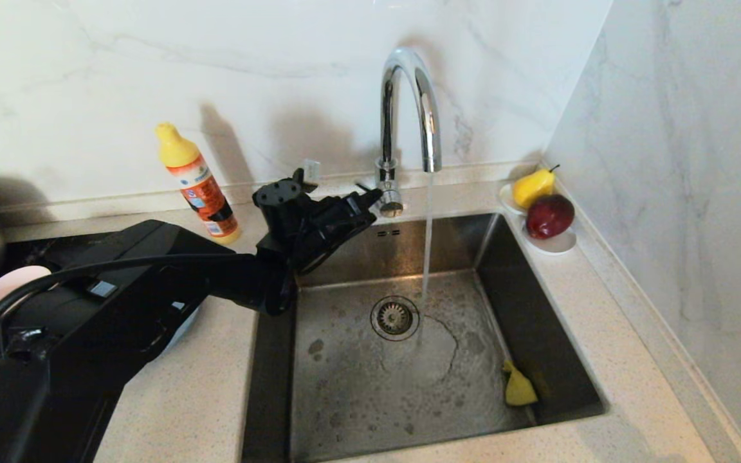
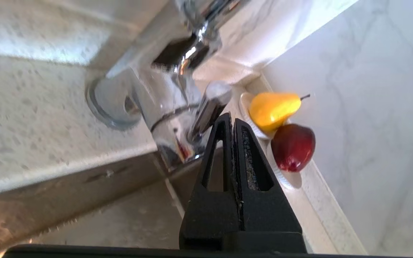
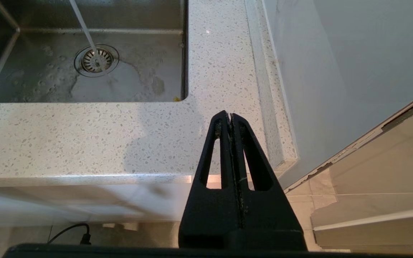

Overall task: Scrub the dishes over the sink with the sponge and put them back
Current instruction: Turn off the faucet

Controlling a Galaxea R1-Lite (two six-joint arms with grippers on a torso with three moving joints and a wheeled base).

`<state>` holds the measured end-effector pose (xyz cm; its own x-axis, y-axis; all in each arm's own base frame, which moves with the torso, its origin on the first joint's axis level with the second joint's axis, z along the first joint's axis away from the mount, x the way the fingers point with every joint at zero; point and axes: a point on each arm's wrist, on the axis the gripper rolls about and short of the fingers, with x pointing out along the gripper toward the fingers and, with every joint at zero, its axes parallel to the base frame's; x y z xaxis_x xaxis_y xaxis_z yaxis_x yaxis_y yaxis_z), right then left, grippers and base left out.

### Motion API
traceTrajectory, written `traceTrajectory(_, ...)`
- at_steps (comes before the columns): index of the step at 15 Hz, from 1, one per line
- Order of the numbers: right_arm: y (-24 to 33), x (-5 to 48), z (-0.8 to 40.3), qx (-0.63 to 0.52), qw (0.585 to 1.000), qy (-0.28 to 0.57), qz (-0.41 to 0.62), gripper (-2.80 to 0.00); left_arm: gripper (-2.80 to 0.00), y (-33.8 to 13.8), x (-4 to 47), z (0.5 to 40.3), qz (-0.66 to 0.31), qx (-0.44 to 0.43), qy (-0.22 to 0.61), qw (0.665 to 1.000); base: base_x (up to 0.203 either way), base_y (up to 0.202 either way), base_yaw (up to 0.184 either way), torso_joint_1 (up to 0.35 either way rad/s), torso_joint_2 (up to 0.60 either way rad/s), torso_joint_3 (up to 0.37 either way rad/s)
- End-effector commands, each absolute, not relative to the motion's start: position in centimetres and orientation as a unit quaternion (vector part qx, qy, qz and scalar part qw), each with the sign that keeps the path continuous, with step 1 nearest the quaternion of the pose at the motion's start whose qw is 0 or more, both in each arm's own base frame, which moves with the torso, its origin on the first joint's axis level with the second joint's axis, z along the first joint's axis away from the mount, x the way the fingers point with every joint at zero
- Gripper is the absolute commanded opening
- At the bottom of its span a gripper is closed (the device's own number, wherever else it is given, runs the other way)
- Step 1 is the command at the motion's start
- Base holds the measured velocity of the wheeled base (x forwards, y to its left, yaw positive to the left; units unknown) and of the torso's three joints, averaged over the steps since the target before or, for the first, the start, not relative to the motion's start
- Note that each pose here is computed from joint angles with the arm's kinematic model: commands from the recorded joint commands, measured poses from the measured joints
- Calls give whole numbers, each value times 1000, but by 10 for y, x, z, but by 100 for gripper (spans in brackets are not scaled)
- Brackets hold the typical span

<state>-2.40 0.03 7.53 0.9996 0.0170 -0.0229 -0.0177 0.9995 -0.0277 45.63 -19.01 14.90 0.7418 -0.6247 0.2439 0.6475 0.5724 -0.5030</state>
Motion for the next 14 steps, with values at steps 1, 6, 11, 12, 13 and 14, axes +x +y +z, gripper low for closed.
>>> traceTrajectory(1, 0, -24, 75, -14, 1000, 11, 9, -280, -280, -188, 458, 157, -359, -295, -33, 885, 0, 0, 0, 0, 0, 0)
traceTrajectory(6, 0, -24, 75, -14, 1000, 11, 9, -280, -280, -184, 454, 161, -351, -297, -25, 888, 0, 0, 0, 0, 0, 0)
traceTrajectory(11, 0, -24, 75, -14, 1000, 11, 9, -280, -280, -176, 385, 205, -365, -298, -33, 881, 0, 0, 0, 0, 0, 0)
traceTrajectory(12, 0, -24, 75, -14, 1000, 11, 9, -280, -280, -170, 366, 220, -369, -296, -40, 880, 0, 0, 0, 0, 0, 0)
traceTrajectory(13, 0, -24, 75, -14, 1000, 11, 9, -280, -280, -163, 346, 235, -370, -291, -48, 881, 0, 0, 0, 0, 0, 0)
traceTrajectory(14, 0, -24, 75, -14, 1000, 11, 9, -280, -280, -155, 327, 245, -366, -285, -50, 885, 0, 0, 0, 0, 0, 0)
